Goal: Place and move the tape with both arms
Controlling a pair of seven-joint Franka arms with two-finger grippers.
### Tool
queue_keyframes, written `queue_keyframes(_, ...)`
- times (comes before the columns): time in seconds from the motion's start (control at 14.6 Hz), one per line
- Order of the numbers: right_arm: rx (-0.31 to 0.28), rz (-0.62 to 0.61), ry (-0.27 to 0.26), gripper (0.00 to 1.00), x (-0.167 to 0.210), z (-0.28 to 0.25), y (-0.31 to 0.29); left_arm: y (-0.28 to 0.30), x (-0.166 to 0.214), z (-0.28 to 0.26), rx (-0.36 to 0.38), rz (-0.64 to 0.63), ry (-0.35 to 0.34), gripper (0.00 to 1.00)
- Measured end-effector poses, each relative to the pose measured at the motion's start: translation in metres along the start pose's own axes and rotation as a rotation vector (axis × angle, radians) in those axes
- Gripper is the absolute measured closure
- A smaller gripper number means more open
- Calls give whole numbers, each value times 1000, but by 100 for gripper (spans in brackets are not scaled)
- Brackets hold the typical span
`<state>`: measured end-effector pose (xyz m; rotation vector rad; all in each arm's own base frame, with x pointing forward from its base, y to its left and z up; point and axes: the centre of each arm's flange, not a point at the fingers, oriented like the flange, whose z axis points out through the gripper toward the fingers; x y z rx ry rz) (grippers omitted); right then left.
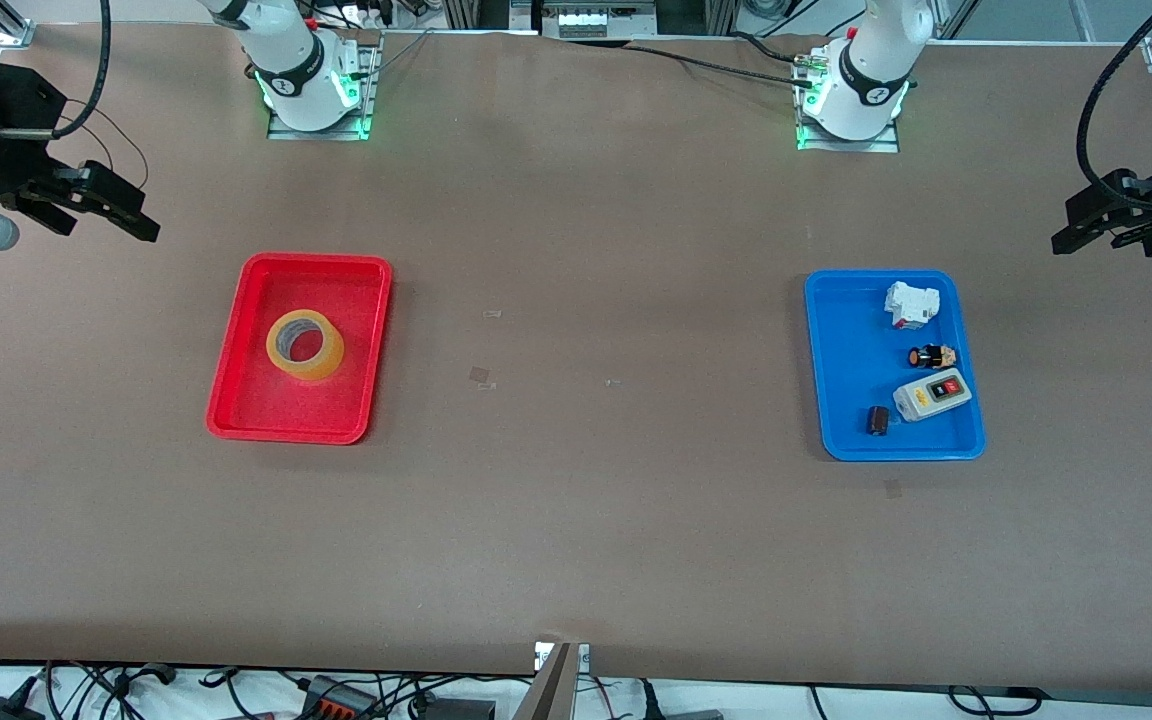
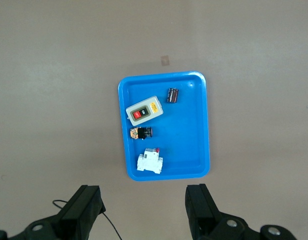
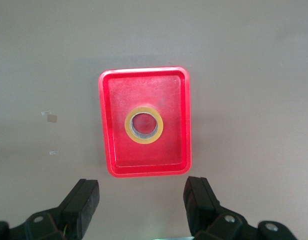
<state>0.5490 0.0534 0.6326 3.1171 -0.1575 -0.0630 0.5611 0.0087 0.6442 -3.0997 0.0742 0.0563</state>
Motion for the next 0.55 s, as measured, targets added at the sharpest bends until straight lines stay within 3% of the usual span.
queue_keyframes(0.55, -6, 4, -1, 0, 2, 1, 6, 2, 1, 1, -12, 4, 5, 0)
